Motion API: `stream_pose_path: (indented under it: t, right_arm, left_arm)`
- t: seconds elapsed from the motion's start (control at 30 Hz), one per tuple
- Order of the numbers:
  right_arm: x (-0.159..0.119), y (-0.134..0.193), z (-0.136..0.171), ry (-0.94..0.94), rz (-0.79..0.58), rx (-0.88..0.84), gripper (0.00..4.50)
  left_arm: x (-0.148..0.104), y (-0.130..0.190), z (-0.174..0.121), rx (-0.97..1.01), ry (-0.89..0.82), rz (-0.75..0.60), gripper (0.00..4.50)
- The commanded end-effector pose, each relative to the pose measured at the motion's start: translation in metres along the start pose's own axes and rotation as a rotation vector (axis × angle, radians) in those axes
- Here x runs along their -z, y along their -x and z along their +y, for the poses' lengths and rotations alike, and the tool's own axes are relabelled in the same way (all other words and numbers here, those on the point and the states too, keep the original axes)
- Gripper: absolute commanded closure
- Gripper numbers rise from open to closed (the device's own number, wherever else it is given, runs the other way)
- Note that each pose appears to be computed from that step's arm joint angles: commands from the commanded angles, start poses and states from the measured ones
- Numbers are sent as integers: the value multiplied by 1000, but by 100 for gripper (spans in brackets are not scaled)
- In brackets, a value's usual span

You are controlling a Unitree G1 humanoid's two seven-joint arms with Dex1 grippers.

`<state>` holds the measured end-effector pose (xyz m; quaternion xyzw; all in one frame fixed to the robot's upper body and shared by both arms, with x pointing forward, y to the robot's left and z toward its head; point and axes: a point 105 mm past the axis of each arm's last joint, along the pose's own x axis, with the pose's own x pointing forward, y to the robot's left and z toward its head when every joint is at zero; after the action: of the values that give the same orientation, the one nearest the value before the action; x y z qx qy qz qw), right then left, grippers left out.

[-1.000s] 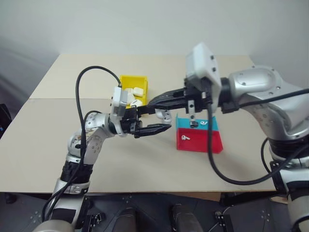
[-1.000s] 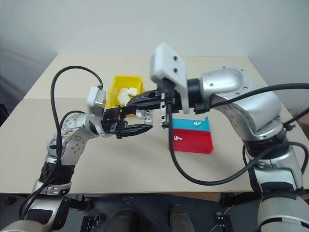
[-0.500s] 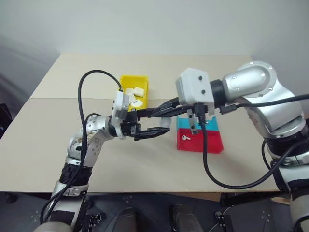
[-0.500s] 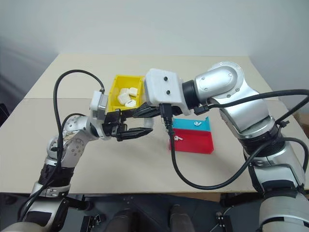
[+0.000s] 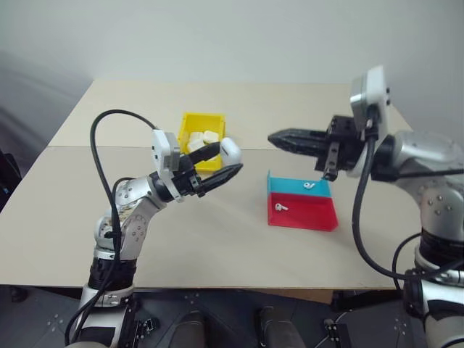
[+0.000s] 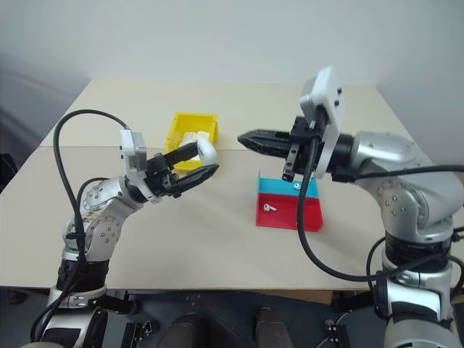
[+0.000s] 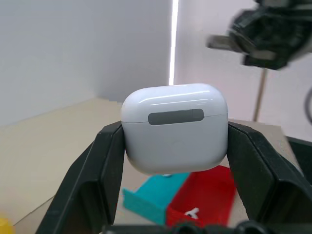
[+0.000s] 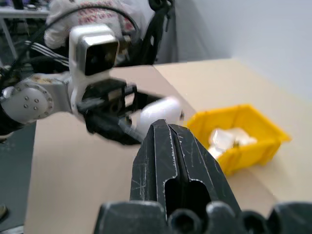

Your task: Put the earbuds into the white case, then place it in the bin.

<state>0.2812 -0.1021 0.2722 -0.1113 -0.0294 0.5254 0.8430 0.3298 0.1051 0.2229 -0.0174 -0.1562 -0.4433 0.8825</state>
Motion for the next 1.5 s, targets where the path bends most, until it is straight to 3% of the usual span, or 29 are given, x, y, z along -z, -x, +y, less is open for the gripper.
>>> stream_pose_path:
  t: [0.03, 0.27, 0.7, 0.87, 1.03, 1.2, 1.4, 1.5]
  right_arm:
    - [-8, 1, 8, 49, 1, 29, 447]
    - [5, -20, 11, -1, 47, 110, 447]
    - [1, -23, 8, -25, 29, 149, 447]
    - [-1, -20, 11, -22, 21, 153, 450]
    - [0, -16, 12, -31, 11, 165, 450]
    - [7, -11, 15, -36, 12, 163, 450]
    - [40, -4, 13, 1, 14, 244, 450]
    - [52, 1, 16, 15, 8, 240, 450]
  left_arm:
    - [-10, 4, 26, -200, -74, -22, 162]
    - [8, -17, 93, -713, -286, 132, 162]
    - [38, -60, 117, -698, -276, 304, 162]
    - [41, -64, 118, -664, -260, 305, 4]
    - [19, -55, 113, -603, -267, 210, 1]
    - [-6, -26, 96, -412, -178, 147, 1]
    - [-16, 37, 39, -59, -180, 202, 1]
    - [-14, 59, 19, 6, -178, 245, 1]
